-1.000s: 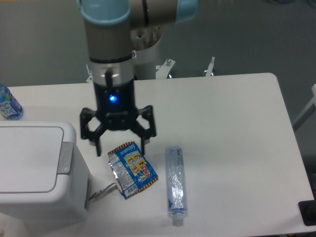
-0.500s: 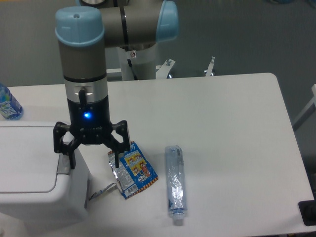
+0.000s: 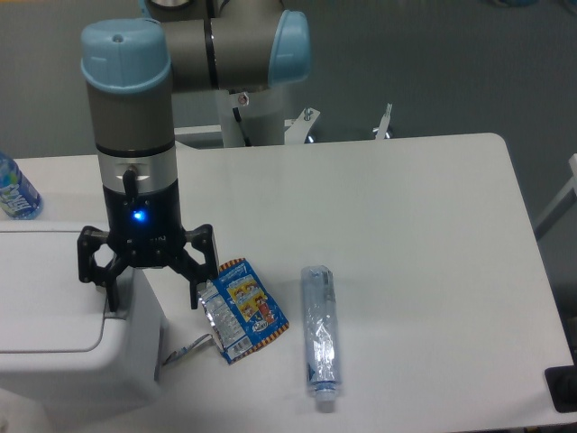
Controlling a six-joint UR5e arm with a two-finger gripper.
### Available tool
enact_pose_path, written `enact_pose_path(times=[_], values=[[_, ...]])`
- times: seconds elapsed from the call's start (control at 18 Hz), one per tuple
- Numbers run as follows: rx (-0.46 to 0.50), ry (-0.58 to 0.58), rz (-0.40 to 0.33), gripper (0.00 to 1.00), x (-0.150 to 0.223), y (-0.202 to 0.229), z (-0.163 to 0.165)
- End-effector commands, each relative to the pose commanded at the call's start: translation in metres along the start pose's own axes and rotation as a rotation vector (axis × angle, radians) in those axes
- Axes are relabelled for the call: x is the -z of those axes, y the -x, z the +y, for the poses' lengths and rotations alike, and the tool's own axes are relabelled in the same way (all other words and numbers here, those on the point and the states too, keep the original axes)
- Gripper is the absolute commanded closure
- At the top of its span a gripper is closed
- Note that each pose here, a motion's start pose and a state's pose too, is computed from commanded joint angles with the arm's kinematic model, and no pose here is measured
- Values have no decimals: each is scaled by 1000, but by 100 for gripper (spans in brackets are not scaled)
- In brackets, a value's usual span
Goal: Open the trash can
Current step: 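Lower the gripper onto the lid edge beside the hinge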
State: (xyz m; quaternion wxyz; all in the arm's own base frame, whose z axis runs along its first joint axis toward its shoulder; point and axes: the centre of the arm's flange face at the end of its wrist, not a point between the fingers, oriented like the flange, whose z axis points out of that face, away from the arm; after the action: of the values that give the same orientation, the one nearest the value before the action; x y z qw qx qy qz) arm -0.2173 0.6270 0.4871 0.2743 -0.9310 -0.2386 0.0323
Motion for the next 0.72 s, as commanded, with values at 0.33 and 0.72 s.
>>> enact_pose_path(times=[0.33, 0.72], values=[[-3, 0, -1, 0, 0, -1, 0], [-5, 0, -3, 0, 1, 0, 0]])
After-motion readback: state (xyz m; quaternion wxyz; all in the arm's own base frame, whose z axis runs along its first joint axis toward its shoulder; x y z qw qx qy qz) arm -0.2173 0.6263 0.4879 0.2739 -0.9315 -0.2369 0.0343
